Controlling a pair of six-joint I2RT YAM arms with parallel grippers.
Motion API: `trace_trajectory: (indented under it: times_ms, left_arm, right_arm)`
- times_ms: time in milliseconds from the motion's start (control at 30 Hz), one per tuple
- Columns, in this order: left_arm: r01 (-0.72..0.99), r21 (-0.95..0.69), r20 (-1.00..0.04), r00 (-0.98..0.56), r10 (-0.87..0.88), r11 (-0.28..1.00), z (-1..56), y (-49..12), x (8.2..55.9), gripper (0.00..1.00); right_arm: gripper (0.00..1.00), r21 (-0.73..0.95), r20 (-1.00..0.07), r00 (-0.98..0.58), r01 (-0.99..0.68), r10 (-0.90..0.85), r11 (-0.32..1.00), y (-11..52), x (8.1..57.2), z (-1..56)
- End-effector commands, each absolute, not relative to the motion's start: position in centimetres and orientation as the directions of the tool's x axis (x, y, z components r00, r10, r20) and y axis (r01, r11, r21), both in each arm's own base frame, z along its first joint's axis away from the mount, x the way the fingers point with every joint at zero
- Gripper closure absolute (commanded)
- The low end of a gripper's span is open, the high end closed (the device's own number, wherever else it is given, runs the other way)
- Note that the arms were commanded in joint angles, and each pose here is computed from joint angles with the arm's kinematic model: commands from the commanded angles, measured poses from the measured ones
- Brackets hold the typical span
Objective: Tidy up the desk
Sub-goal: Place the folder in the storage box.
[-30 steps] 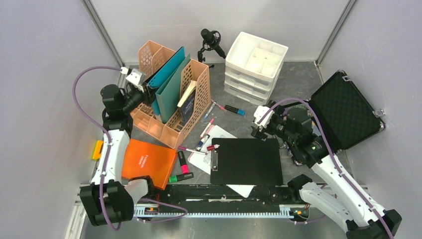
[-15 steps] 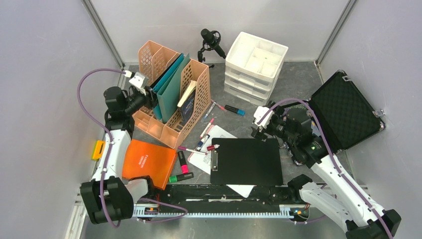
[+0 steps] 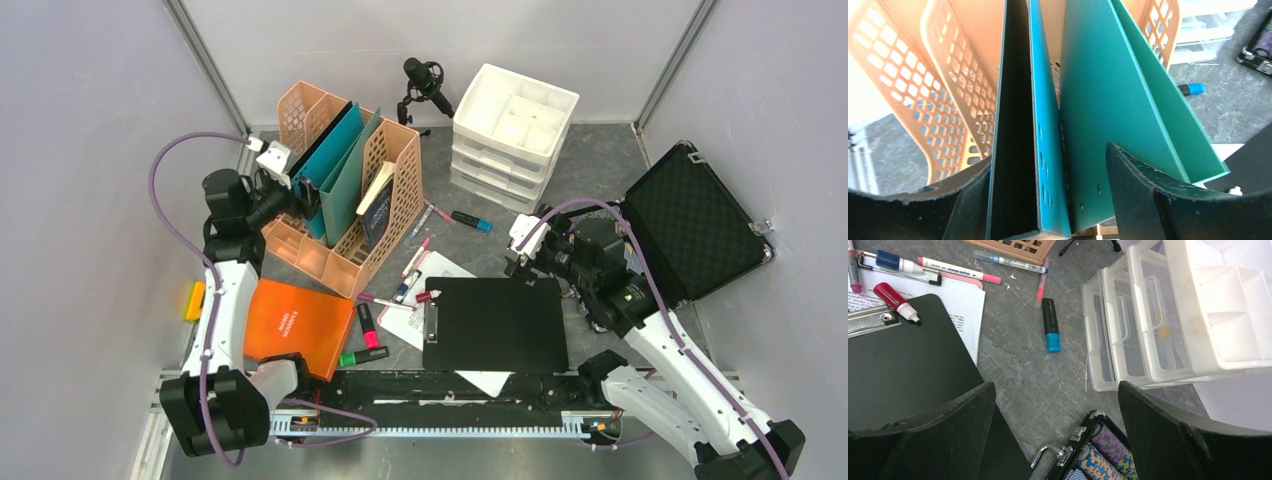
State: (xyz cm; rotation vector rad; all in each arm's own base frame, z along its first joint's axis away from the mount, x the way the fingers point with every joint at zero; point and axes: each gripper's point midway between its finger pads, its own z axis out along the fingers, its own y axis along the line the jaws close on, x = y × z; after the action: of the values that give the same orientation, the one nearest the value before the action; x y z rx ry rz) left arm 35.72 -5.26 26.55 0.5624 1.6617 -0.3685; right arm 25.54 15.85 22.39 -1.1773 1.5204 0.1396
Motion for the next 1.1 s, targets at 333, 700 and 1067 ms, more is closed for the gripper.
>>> trace_trajectory:
  times_ms: [333,700,1067]
  left_arm:
    - [0.448,0.265,-0.961,0.045,0.274,0.854,36.4,-3.7,33.2,0.11]
    - [0.379,0.087,-0.996,0.018,0.087,0.921,39.6,-3.6,32.1,0.00]
    - [0.391,-0.006,-0.993,-0.108,0.039,0.920,37.7,-4.5,28.5,0.00]
  right_arm:
    - [0.02,-0.497,-0.811,0.177,-0.710,-0.557,0.498,16.3,25.9,23.6]
    - [0.02,-0.501,-0.811,0.187,-0.712,-0.554,0.493,16.4,25.9,23.7]
    - [0.02,-0.498,-0.807,0.188,-0.725,-0.560,0.475,16.6,25.8,22.6]
